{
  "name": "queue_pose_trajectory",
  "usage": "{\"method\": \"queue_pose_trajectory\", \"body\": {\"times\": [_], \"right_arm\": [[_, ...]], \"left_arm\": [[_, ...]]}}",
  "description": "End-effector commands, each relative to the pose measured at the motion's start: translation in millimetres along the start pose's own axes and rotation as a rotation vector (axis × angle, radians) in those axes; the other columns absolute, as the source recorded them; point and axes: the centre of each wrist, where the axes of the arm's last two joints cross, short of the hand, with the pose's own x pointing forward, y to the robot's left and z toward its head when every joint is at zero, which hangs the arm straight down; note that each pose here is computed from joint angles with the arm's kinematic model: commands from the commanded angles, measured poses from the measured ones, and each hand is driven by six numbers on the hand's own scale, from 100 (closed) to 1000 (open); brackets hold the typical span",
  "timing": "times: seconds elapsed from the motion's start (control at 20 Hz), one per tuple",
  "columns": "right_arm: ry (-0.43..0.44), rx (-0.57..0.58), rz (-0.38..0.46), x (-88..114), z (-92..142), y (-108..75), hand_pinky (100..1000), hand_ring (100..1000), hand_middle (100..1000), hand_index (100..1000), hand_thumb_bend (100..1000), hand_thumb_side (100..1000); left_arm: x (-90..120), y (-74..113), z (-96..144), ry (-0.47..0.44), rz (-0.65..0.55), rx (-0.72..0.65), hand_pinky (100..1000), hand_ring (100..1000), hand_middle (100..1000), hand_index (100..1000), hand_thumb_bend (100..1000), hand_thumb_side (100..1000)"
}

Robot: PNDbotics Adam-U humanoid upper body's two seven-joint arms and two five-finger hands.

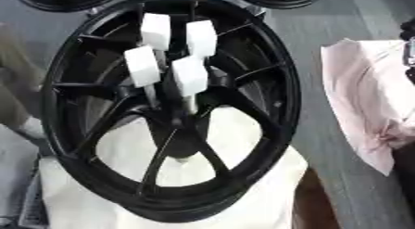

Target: Pull the pin out of the wheel hub.

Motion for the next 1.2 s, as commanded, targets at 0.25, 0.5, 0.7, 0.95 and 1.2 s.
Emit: {"method": "queue_pose_trajectory", "body": {"times": [0.25, 0.5, 0.7, 0.95, 1.2], "right_arm": [[-0.017, 0.041, 0.037, 3.2, -3.3, -6.2, 679, 668, 564, 663, 100, 216], [-0.014, 0.045, 0.041, 1.3, -1.3, -7.6, 680, 669, 564, 664, 100, 214], [-0.011, 0.058, 0.040, 0.0, -1.1, -6.5, 680, 669, 565, 664, 100, 214], [-0.014, 0.061, 0.039, -0.9, -0.3, -7.0, 680, 667, 565, 664, 100, 209], [-0.018, 0.062, 0.038, -1.1, -1.1, -6.7, 681, 668, 565, 665, 100, 212]], "left_arm": [[-8.0, 7.3, -31.7, -0.015, -0.144, -0.153, 682, 728, 731, 796, 100, 579], [-21.2, -10.3, -64.4, 0.007, -0.163, -0.253, 704, 739, 745, 799, 100, 620], [-24.9, -36.3, -96.8, 0.022, -0.163, -0.355, 735, 749, 754, 803, 100, 657], [-20.7, -60.6, -139.7, 0.040, -0.195, -0.473, 744, 754, 713, 809, 100, 681], [-19.0, -67.9, -174.6, 0.045, -0.249, -0.554, 759, 752, 719, 825, 100, 716]]}}
